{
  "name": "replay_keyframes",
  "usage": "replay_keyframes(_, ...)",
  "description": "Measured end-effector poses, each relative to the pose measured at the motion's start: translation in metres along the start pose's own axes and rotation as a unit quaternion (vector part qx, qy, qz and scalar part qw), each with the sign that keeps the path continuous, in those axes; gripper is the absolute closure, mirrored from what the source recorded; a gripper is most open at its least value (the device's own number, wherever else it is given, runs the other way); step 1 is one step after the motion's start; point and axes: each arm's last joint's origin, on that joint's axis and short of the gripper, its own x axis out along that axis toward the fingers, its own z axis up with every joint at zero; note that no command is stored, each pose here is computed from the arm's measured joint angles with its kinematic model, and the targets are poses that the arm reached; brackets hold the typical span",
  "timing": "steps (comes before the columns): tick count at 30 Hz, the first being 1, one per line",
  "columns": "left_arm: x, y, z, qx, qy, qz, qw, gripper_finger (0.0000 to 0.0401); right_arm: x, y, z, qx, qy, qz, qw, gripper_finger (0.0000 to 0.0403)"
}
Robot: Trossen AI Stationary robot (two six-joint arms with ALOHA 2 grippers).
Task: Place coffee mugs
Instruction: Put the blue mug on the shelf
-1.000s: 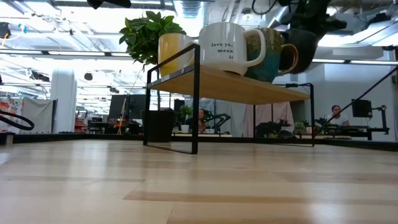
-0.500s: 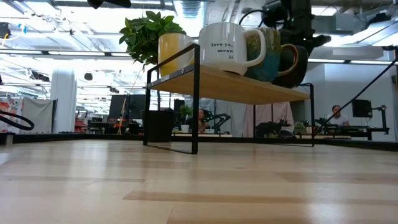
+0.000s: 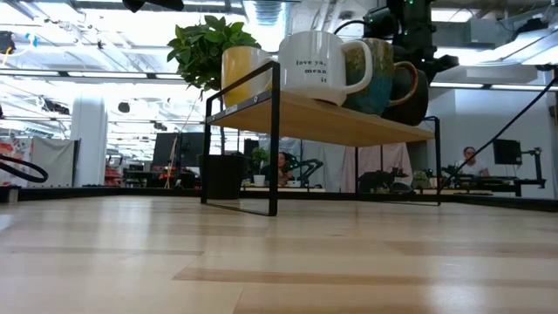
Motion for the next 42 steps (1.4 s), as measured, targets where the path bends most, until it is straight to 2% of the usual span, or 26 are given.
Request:
replay_keyframes(12, 0.0, 0.0, 0.0, 0.0, 0.0, 0.0, 1.0, 0.0401, -0.012, -0.004, -0.004, -0.016, -0.024, 0.011, 1.0, 0.0316)
replay_keyframes(17, 0.0, 0.0, 0.0, 0.0, 0.0, 0.0, 1.0, 0.0401, -0.022, -0.002, 0.002, -0.018, -0.062, 0.029, 0.997, 0.0267)
replay_keyframes(22, 0.0, 0.0, 0.0, -0.006, 0.0, -0.004, 1.0, 0.0401, -0.023, -0.003, 0.0, -0.018, -0.056, 0.026, 0.998, 0.0206)
replay_keyframes(27, 0.0, 0.0, 0.0, -0.008, 0.0, -0.004, 1.0, 0.0401, -0.022, -0.003, -0.001, -0.02, -0.052, 0.024, 0.998, 0.0171)
replay_keyframes(34, 0.0, 0.0, 0.0, -0.009, 0.0, -0.004, 1.0, 0.0401, -0.022, -0.005, -0.002, -0.03, -0.04, 0.017, 0.999, 0.017)
replay_keyframes(42, 0.0, 0.0, 0.0, -0.01, 0.0, -0.004, 1.0, 0.0401, -0.035, -0.018, -0.008, -0.012, -0.076, 0.031, 0.997, 0.017)
